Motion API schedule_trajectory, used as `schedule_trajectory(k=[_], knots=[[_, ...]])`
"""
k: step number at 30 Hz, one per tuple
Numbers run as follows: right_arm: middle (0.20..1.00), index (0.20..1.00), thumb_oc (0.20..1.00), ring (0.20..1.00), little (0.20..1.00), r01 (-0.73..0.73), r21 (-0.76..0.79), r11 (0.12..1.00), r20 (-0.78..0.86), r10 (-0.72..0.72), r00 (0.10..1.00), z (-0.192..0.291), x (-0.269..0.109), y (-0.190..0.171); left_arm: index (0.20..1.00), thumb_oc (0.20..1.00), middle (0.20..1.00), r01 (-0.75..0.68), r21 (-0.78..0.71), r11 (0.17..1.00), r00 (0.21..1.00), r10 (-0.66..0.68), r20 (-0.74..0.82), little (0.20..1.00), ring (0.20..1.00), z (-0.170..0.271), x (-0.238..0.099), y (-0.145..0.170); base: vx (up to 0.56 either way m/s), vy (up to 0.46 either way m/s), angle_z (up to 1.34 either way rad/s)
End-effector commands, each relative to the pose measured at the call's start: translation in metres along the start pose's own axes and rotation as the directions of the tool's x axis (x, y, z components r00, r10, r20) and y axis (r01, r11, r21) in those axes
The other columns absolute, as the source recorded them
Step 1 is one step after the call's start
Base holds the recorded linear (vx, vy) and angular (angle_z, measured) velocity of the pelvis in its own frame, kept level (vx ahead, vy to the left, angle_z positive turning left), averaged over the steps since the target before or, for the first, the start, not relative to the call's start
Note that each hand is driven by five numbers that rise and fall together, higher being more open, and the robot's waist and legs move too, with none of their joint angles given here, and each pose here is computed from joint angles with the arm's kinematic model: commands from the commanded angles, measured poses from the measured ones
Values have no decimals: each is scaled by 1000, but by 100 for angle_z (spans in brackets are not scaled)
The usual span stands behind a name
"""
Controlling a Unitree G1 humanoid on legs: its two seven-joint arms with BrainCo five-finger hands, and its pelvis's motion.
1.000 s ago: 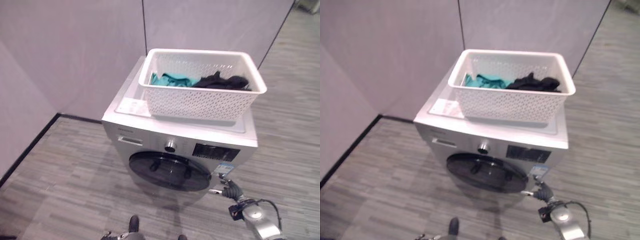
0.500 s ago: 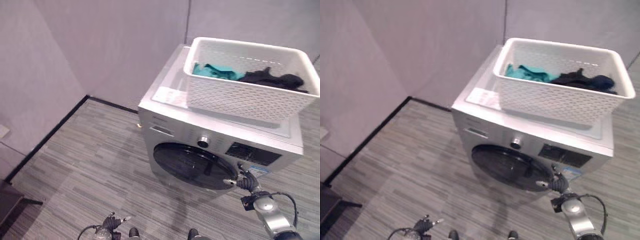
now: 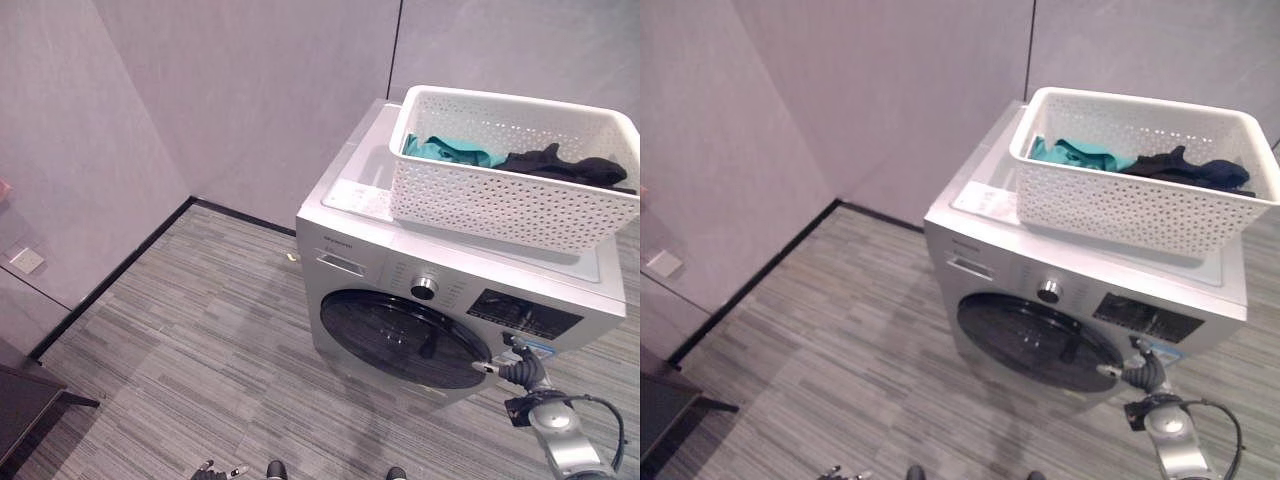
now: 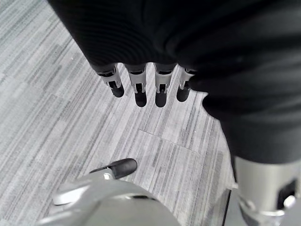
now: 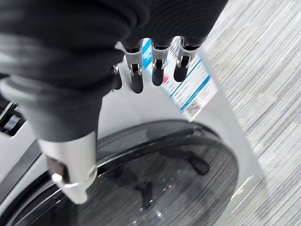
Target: Grab the laundry basket,head to the washer,open it,put in the laundry and shut it.
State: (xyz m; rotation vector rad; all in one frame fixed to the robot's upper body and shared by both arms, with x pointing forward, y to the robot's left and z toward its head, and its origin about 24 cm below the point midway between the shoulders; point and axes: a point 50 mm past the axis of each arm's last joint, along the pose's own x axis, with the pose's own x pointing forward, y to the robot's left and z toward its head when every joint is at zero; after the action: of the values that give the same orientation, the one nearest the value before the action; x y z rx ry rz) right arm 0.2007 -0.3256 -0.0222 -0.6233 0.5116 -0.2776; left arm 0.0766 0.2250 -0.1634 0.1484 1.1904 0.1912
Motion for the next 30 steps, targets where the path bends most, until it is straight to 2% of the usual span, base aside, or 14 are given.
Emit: schedule_trajectory(k=[1,6,9,21,26,28,29,30], knots=[[1000,1000,1000,1000,1000,103,-64,993,88,-98,991,25,14,-32,1000,1000,1000,3,16,1000,1000,-3,9,1000,1000,14,5,-2,3,-13,-5],[1000,1000,1000,1000,1000,90,-96,991,107,-80,991,35,21,-33,1000,1000,1000,12,13,1000,999,-13,49,1000,1000,24,5,-3,-4,-14,-9],[1000,1000,1000,1000,1000,76,-128,989,143,-58,988,52,31,-31,1000,1000,1000,19,12,1000,992,-20,123,1000,1000,42,5,-5,-45,-29,0],[1000,1000,1000,1000,1000,68,-117,991,199,-44,979,102,60,-12,1000,1000,1000,32,-48,998,962,-18,273,1000,1000,84,2,-14,-49,-28,15],[1000,1000,1000,1000,1000,-19,-121,992,220,46,974,123,63,31,1000,1000,1000,29,-77,997,949,-4,314,1000,1000,100,1,-20,-23,-6,0],[1000,1000,1000,1000,1000,-100,-131,986,228,128,965,128,58,62,1000,1000,1000,30,-81,996,944,-1,329,1000,1000,107,1,-25,-15,-7,0],[1000,1000,1000,1000,1000,-195,-116,974,249,218,944,134,47,95,1000,1000,1000,25,-84,996,939,5,343,1000,1000,113,0,-28,0,0,0],[1000,1000,1000,1000,1000,-195,-116,974,249,218,944,134,47,95,1000,1000,1000,25,-84,996,939,5,343,1000,1000,113,0,-27,-11,-14,-4]])
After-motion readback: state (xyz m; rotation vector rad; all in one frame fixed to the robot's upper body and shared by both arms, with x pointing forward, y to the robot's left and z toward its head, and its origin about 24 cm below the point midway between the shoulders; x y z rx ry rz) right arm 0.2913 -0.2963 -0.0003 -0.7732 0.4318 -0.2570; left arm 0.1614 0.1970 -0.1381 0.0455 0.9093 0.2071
